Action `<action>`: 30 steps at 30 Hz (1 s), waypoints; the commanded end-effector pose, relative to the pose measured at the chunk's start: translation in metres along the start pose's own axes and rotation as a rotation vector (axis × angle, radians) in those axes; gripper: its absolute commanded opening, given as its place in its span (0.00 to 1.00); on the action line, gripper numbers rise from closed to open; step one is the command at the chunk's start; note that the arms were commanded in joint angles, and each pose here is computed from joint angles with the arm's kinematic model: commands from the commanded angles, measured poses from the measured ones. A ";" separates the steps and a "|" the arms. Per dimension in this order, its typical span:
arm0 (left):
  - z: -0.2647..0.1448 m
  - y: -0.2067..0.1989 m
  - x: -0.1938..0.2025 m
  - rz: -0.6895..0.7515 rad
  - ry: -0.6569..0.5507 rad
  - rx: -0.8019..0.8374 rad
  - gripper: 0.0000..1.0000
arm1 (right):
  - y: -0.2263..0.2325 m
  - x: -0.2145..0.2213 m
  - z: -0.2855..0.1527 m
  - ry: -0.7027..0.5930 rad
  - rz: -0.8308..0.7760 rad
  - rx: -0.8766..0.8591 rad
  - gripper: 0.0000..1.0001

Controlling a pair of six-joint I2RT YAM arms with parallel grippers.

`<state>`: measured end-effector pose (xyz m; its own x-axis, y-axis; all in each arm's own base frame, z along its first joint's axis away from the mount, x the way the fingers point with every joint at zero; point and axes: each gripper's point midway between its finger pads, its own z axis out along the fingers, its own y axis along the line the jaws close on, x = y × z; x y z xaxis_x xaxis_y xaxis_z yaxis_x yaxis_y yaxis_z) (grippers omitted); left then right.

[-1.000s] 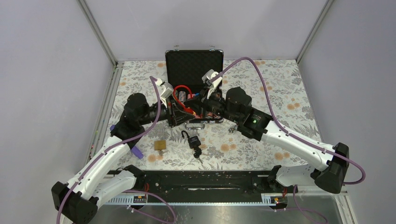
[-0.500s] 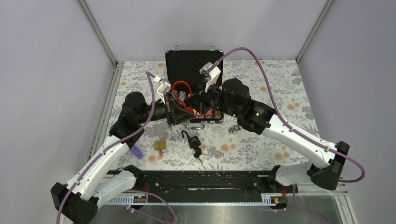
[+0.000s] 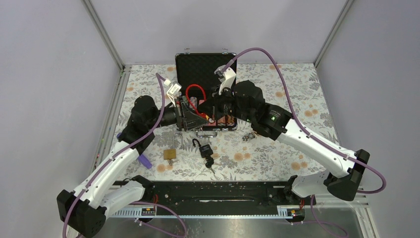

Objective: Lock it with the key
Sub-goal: Lock the lock.

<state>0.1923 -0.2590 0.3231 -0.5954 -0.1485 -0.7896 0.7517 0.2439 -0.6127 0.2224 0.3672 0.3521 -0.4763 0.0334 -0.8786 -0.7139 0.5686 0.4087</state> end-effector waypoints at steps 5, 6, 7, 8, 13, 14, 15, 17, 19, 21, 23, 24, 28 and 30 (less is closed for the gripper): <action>0.001 0.012 -0.039 0.044 -0.161 -0.044 0.33 | -0.002 0.025 -0.005 0.139 0.077 -0.017 0.00; 0.001 0.013 -0.040 0.041 -0.161 -0.045 0.34 | -0.001 0.026 -0.005 0.145 0.078 -0.026 0.00; 0.001 0.014 -0.040 0.040 -0.160 -0.045 0.35 | -0.002 0.027 -0.004 0.153 0.083 -0.029 0.00; 0.001 0.013 -0.040 0.041 -0.158 -0.040 0.35 | -0.002 0.028 -0.003 0.159 0.087 -0.031 0.00; 0.003 0.007 -0.035 0.051 -0.134 0.014 0.20 | 0.000 0.030 -0.001 0.182 0.112 -0.043 0.00; 0.004 0.007 -0.033 0.046 -0.125 0.023 0.19 | 0.000 0.029 -0.001 0.180 0.119 -0.041 0.00; 0.005 0.009 -0.031 0.038 -0.115 0.025 0.21 | -0.001 0.029 0.000 0.180 0.128 -0.038 0.00; 0.006 0.011 -0.027 0.025 -0.098 0.025 0.29 | 0.000 0.025 0.001 0.174 0.142 -0.037 0.00; 0.007 0.014 -0.023 0.014 -0.081 0.022 0.35 | -0.001 0.022 0.002 0.169 0.157 -0.034 0.00; 0.007 0.014 -0.019 0.011 -0.072 0.029 0.44 | -0.002 0.020 0.004 0.167 0.175 -0.030 0.00; 0.006 0.013 -0.018 0.012 -0.071 0.032 0.53 | -0.005 0.019 0.005 0.167 0.188 -0.024 0.00; 0.005 0.013 -0.017 0.014 -0.072 0.031 0.56 | -0.005 0.019 0.005 0.167 0.197 -0.021 0.00; 0.005 0.011 -0.012 0.016 -0.048 0.053 0.62 | -0.008 0.017 0.007 0.167 0.223 -0.019 0.00; 0.007 0.015 -0.007 0.000 -0.030 0.056 0.61 | -0.007 0.016 0.008 0.167 0.233 -0.023 0.00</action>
<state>0.2097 -0.2595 0.3090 -0.6348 -0.1714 -0.7535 0.7176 0.2307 -0.6571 0.2279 0.3632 0.3103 -0.6888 -0.0078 -0.7249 -0.5841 0.5983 0.5485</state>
